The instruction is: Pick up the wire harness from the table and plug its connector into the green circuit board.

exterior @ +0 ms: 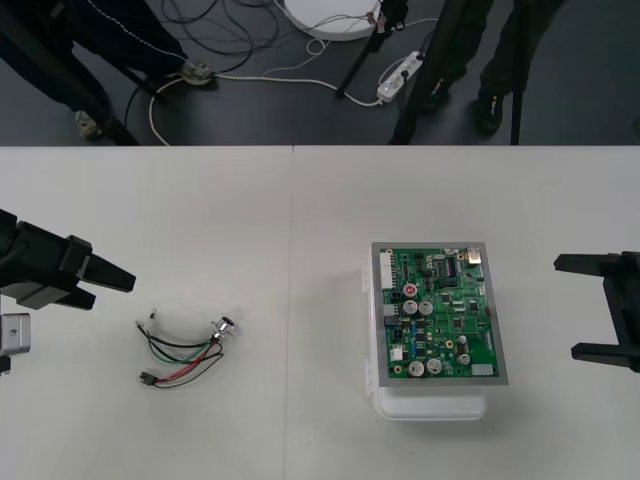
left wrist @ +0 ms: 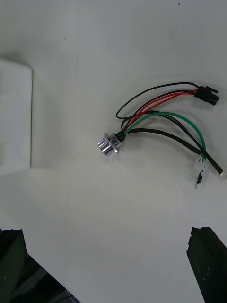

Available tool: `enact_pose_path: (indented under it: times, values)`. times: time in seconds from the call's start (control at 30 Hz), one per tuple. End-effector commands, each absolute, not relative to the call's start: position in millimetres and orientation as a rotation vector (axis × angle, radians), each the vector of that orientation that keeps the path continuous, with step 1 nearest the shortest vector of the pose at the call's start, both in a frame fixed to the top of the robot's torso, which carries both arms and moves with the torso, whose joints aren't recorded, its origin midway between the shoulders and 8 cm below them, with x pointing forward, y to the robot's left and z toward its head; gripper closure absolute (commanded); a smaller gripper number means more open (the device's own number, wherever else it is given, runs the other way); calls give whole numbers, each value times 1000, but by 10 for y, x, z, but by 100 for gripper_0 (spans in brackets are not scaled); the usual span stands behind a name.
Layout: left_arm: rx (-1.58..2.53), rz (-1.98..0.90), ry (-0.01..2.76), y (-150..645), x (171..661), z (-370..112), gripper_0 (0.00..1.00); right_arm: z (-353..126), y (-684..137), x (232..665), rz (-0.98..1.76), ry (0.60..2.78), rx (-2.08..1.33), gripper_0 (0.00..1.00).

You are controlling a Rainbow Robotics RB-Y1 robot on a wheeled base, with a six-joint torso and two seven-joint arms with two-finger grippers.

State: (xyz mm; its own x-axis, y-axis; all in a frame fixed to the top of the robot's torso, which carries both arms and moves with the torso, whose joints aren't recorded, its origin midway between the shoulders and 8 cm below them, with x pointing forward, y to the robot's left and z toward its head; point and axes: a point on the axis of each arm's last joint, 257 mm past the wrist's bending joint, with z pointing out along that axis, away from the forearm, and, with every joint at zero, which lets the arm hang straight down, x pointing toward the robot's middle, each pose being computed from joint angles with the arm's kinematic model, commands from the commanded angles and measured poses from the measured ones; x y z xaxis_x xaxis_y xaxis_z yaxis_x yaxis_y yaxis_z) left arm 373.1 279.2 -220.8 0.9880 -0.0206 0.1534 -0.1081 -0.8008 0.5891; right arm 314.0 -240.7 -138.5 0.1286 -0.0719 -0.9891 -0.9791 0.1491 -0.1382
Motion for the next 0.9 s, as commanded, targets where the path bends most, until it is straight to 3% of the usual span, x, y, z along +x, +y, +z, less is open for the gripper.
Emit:
enact_pose_path:
  times: [0.03, 0.67, 0.9]
  values:
    - [2451, 376, -316, 2597, 4043, -2231, 0, -1341, -2407, 3177, 920, 1141, -1261, 0]
    - [2364, 541, -872, 2208, 4249, -2581, 0, -1400, -2356, 3152, 787, 880, -1363, 0]
    - [2345, 606, -913, 2140, 4376, -2782, 0, -1428, -2359, 3167, 733, 834, -1374, 0]
